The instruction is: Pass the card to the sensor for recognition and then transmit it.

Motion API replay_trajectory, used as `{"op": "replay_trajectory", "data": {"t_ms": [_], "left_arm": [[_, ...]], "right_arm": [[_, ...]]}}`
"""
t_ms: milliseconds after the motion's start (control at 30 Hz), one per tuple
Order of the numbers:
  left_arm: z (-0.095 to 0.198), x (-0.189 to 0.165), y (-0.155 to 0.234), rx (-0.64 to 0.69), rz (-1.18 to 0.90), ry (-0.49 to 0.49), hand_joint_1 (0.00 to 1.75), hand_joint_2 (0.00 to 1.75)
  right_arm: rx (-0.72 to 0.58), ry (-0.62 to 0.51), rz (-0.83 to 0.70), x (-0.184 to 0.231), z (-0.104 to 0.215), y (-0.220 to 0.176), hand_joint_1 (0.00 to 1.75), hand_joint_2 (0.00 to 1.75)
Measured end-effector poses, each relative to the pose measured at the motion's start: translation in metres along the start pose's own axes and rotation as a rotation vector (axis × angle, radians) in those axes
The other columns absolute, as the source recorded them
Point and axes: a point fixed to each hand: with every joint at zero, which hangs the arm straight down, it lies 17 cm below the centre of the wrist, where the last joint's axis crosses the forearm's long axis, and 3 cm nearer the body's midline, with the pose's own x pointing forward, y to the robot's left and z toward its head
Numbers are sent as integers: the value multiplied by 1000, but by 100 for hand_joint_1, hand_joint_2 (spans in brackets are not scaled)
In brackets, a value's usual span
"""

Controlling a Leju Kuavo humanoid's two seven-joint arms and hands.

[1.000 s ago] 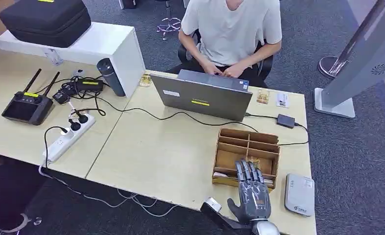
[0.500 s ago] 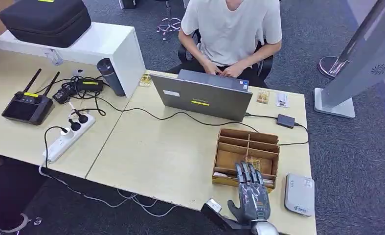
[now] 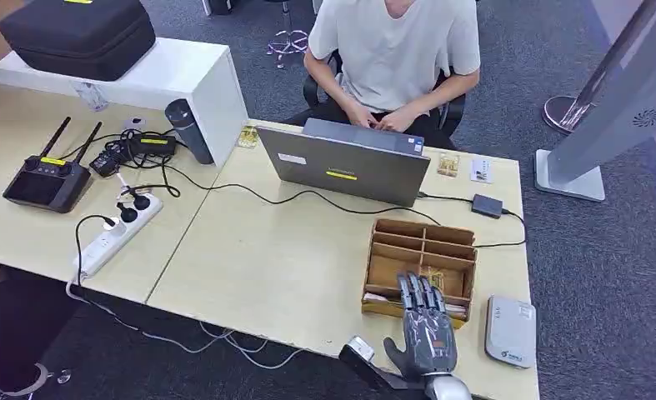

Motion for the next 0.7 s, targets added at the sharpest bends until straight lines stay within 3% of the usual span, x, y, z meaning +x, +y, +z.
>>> {"op": "replay_trajectory", "data": {"t_ms": [133, 167, 700], "left_arm": [[0, 0, 0, 0, 0, 0, 0, 175], [0, 0, 0, -1, 0, 0, 0, 175], [1, 1, -1, -11, -9, 0, 0, 175]], "right_arm": [[-1, 2, -3, 0, 0, 1, 0, 175], [0, 3, -4, -1, 0, 1, 175, 175], [-59, -3, 16, -21, -21, 4, 175, 175]]}}
